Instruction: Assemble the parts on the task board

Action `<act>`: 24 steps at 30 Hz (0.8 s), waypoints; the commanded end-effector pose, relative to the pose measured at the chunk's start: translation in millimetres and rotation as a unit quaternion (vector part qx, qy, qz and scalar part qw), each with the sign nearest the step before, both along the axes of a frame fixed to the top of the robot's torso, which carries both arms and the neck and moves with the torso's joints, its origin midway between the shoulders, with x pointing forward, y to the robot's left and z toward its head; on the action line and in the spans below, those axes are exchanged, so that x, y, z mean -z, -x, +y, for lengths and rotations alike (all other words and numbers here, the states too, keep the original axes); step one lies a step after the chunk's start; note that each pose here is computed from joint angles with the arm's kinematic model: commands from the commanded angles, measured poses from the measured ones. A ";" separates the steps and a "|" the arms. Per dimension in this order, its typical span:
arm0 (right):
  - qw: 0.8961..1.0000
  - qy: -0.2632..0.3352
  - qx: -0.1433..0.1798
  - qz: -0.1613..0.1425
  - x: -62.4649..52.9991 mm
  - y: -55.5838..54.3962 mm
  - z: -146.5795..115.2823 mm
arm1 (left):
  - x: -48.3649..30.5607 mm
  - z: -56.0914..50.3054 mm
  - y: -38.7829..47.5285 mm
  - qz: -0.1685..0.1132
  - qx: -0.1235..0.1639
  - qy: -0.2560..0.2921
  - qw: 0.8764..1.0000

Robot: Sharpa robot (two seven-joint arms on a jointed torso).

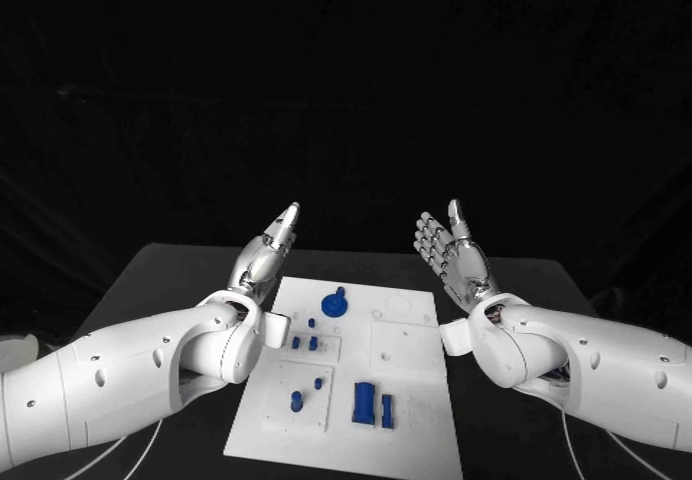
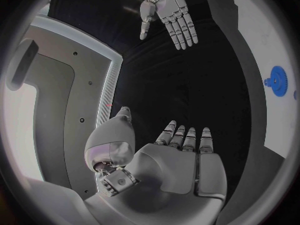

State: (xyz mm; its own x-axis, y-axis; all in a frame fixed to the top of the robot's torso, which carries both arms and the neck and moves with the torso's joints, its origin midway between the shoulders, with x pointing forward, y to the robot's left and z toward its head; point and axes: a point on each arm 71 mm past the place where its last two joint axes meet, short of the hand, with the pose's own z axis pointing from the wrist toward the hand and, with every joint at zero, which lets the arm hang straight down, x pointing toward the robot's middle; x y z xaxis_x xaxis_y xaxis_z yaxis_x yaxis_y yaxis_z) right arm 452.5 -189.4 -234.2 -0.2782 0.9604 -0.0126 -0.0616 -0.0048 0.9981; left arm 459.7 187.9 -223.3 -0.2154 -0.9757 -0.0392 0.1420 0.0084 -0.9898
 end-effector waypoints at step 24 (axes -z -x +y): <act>0.991 -0.007 0.132 0.032 -10.0 -9.2 -3.0 | 0.9 4.5 -2.0 0.071 -0.101 0.016 0.992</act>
